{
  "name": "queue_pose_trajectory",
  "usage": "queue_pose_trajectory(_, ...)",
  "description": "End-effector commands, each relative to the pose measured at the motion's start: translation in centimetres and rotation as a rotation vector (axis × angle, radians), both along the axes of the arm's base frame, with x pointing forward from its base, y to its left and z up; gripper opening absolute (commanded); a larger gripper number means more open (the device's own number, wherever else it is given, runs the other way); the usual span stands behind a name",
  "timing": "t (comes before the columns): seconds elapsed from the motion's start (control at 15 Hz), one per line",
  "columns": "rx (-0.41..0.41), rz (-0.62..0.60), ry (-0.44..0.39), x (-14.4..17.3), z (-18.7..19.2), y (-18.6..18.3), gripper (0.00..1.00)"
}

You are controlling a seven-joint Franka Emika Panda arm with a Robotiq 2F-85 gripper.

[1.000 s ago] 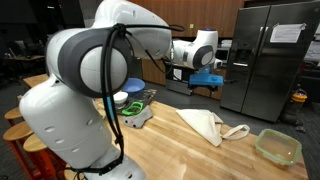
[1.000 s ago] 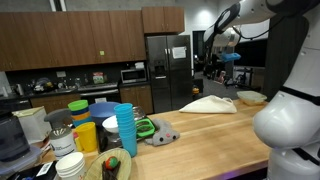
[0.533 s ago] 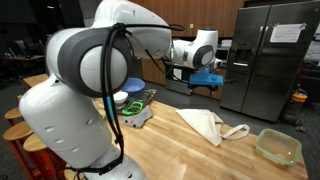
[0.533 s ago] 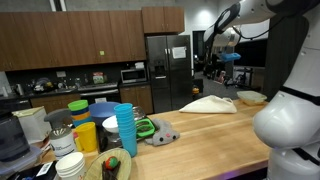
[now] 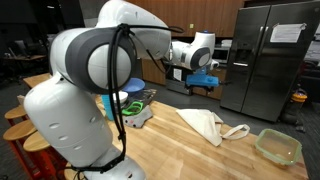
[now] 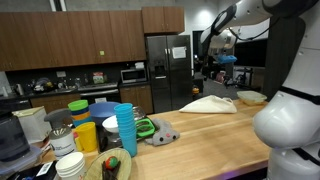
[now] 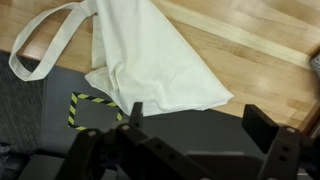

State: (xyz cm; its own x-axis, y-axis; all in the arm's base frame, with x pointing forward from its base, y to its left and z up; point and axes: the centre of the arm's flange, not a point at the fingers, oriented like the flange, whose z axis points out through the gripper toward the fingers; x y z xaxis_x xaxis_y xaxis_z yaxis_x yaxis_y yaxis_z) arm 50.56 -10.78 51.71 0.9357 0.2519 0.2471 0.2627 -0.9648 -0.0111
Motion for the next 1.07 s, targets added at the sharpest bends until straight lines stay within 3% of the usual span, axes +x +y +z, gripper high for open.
queue_pose_trajectory(0.0, 0.022, 0.003, 0.025, 2.0, -1.0, 0.5, 1.00)
queue_pose_trajectory(0.47, -0.014, -0.010, 0.094, 3.5, -3.8, -2.3, 1.00)
queue_pose_trajectory(1.0, -0.021, -0.015, 0.108, 5.1, -4.9, -7.4, 1.00)
